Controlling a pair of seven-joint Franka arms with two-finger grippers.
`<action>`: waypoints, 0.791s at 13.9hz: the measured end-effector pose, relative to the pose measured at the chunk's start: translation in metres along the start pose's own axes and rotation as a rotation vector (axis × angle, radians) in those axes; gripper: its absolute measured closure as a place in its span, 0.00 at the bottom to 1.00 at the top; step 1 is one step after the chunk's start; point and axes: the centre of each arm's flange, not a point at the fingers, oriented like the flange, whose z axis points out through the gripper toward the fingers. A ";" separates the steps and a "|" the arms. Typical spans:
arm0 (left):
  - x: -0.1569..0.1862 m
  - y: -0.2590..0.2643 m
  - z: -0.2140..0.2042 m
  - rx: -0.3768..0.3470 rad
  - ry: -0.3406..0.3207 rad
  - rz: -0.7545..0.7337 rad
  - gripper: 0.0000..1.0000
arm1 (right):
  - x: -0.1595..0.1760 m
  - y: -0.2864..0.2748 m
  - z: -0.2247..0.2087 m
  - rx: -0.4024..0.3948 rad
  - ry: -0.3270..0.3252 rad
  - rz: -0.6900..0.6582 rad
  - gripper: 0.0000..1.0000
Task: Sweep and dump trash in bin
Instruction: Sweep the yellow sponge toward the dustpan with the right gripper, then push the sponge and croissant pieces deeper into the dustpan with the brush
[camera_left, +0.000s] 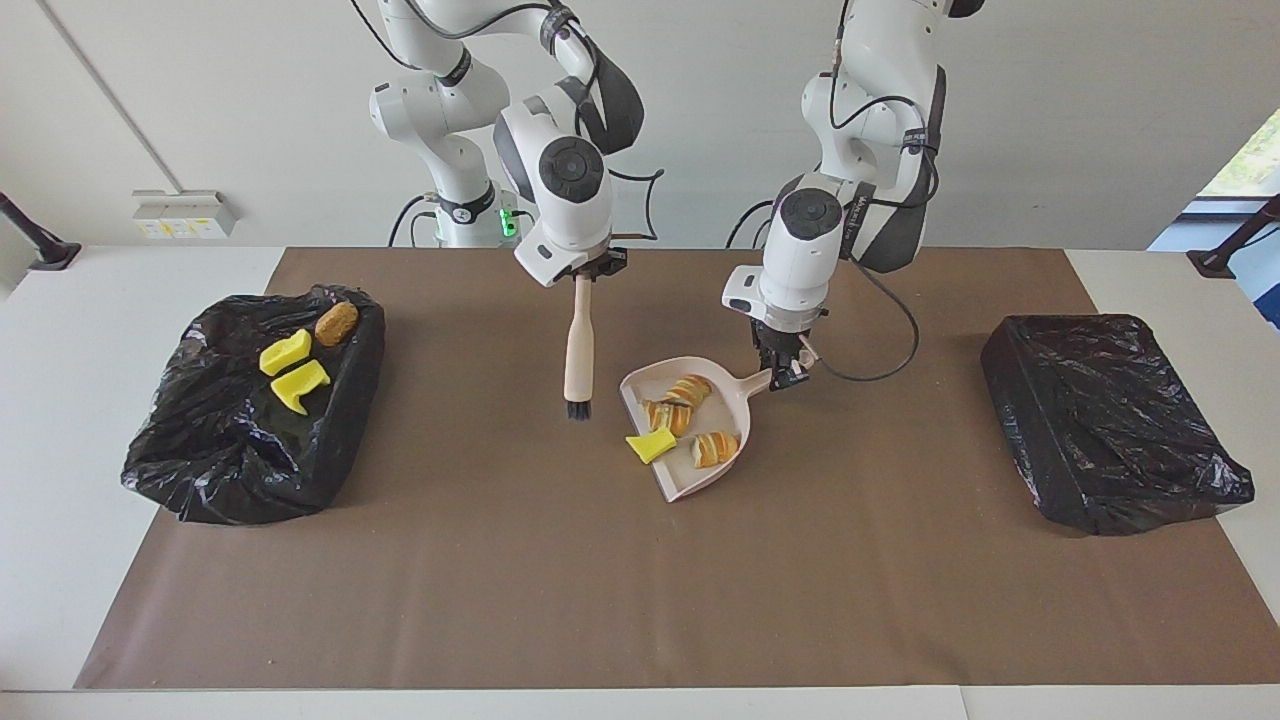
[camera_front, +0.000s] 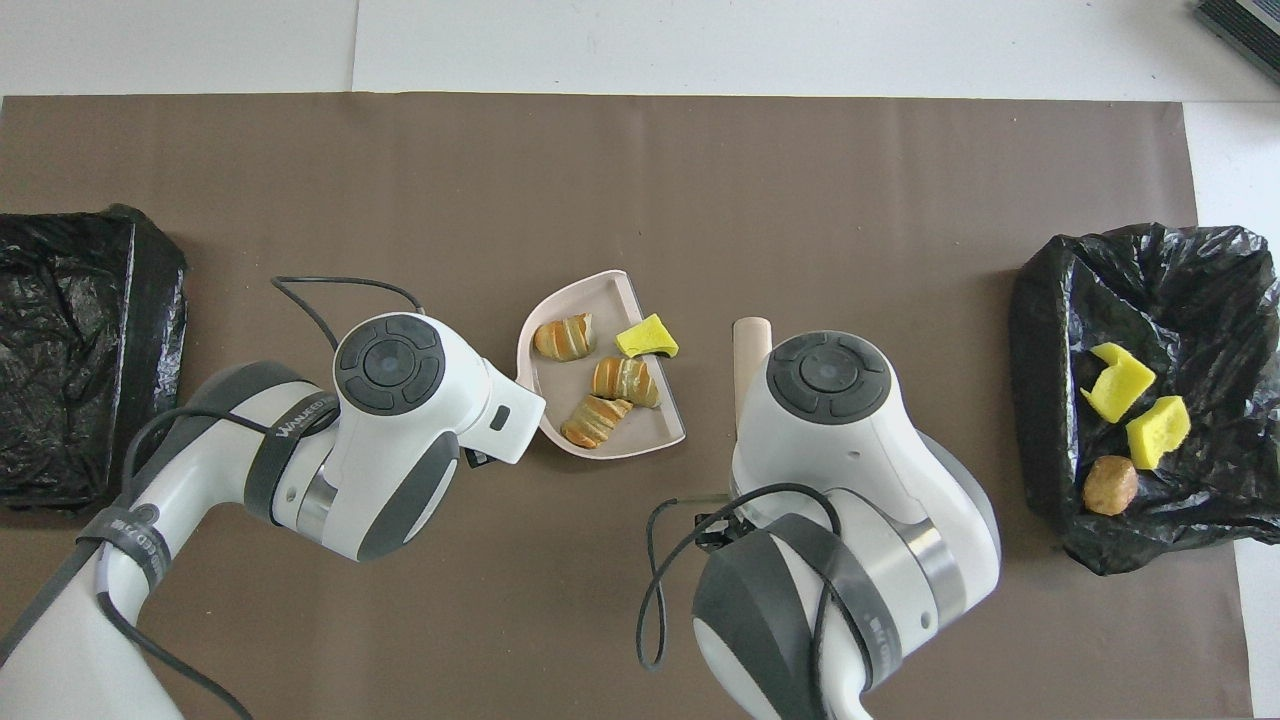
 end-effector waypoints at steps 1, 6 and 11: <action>-0.002 -0.002 0.000 0.001 0.001 0.024 0.69 | -0.007 -0.002 0.008 -0.002 0.016 -0.021 0.74; -0.014 -0.013 0.002 -0.025 0.039 0.117 0.69 | 0.060 0.042 0.045 -0.005 0.065 -0.185 0.74; -0.019 -0.015 0.006 -0.043 0.057 0.144 0.69 | 0.083 -0.005 0.099 0.005 0.034 -0.250 0.74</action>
